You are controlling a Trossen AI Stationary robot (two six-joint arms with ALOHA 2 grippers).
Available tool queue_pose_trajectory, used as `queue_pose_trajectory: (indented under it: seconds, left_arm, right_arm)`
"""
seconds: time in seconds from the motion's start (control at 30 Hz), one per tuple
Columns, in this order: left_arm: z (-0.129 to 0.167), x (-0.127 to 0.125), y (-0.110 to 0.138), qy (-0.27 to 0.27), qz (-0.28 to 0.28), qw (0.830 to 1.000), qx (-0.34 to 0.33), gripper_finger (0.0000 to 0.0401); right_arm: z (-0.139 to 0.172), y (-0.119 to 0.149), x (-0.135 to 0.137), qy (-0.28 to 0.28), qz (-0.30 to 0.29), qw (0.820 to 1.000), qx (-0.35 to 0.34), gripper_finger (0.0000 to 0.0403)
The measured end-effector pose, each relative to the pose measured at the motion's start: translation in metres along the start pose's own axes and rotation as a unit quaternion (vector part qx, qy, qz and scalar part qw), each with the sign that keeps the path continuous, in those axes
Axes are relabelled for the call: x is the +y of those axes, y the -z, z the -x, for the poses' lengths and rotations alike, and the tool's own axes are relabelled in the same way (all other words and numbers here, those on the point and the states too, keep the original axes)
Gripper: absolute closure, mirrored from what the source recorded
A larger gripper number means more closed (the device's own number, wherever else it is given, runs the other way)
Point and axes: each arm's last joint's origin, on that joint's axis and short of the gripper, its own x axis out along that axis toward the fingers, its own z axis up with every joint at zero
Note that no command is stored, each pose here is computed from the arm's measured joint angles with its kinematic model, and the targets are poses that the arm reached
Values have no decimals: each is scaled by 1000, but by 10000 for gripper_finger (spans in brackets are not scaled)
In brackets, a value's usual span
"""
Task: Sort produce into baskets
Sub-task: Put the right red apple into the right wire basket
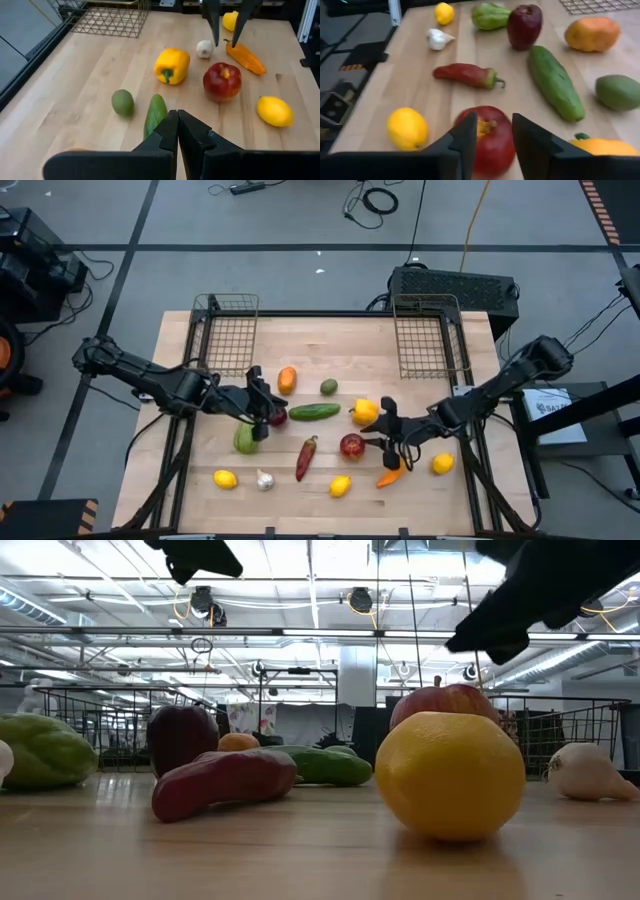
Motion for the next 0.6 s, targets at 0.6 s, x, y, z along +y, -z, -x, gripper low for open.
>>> queue_pose_trajectory:
  seconds: [0.6]
  left_arm:
    - [-6, -7, 5, 12, -7, 1000, 19, 385]
  right_arm:
    - [-36, 8, -7, -18, 25, 1000, -3, 220]
